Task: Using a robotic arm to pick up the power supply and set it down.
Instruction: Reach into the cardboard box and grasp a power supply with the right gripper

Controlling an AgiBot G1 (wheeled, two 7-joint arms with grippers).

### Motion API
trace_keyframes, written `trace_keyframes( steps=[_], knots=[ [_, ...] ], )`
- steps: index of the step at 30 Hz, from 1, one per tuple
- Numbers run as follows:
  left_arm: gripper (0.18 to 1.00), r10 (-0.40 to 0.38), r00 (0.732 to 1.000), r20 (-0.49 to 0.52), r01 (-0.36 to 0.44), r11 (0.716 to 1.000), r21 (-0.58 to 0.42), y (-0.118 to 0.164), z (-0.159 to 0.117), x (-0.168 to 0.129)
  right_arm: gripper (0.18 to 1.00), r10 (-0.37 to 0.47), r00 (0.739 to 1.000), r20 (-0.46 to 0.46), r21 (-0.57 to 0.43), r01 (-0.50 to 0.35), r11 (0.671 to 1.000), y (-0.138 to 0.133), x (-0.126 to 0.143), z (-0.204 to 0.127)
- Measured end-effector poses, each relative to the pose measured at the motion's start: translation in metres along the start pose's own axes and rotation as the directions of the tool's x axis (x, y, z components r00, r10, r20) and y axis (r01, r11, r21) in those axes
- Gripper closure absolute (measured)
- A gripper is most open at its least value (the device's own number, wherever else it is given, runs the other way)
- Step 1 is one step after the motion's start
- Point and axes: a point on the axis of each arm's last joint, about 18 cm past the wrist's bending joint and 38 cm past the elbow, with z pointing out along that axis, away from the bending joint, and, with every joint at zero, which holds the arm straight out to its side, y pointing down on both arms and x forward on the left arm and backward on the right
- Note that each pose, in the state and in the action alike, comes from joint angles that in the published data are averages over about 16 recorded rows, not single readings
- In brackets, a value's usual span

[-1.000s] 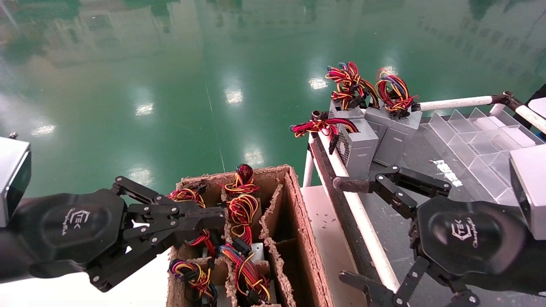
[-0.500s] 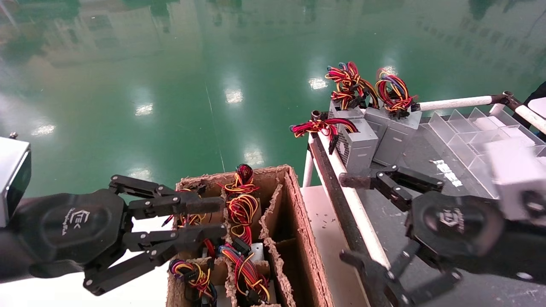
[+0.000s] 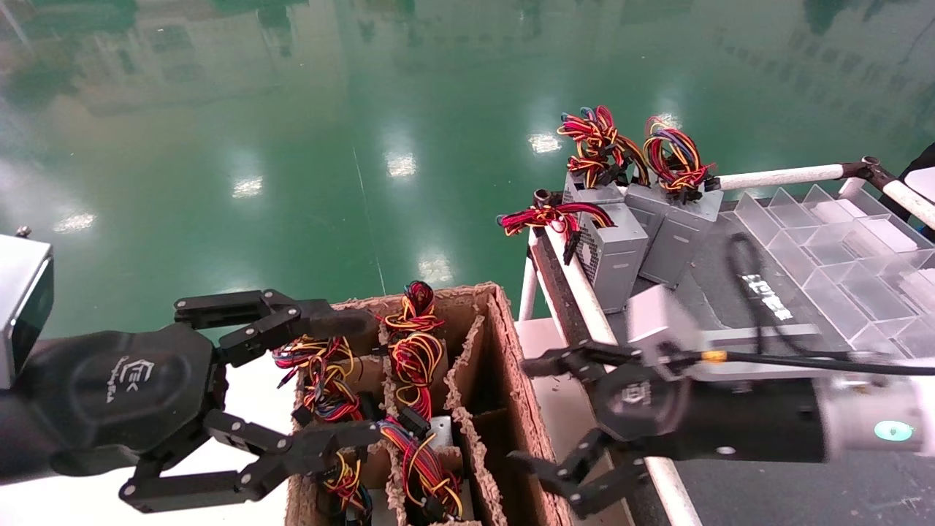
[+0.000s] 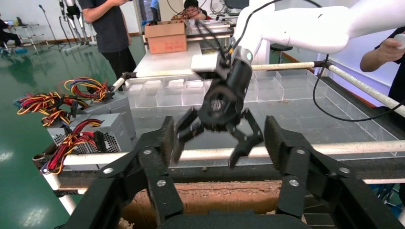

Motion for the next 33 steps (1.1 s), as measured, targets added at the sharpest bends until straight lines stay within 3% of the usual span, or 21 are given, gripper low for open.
trace_keyframes(
  steps=[9, 15, 22, 33],
  knots=[
    [0.381, 0.0, 1.0, 0.0, 0.0, 1.0, 0.0, 0.0, 0.0, 0.0, 0.178, 0.039, 0.995, 0.09, -0.047, -0.034, 0.998, 0.014, 0.007, 0.054],
    [0.286, 0.0, 1.0, 0.0, 0.0, 1.0, 0.0, 0.0, 0.0, 0.0, 0.183, 0.043, 0.991, 0.129, -0.06, -0.036, 0.998, 0.022, 0.008, 0.083],
    [0.218, 0.0, 1.0, 0.0, 0.0, 1.0, 0.0, 0.0, 0.0, 0.0, 0.207, 0.048, 0.989, 0.142, -0.067, -0.039, 0.997, 0.03, 0.012, 0.103],
    [0.184, 0.0, 1.0, 0.0, 0.0, 1.0, 0.0, 0.0, 0.0, 0.0, 0.339, 0.061, 0.989, 0.131, -0.069, -0.052, 0.996, 0.036, 0.021, 0.121]
  ],
)
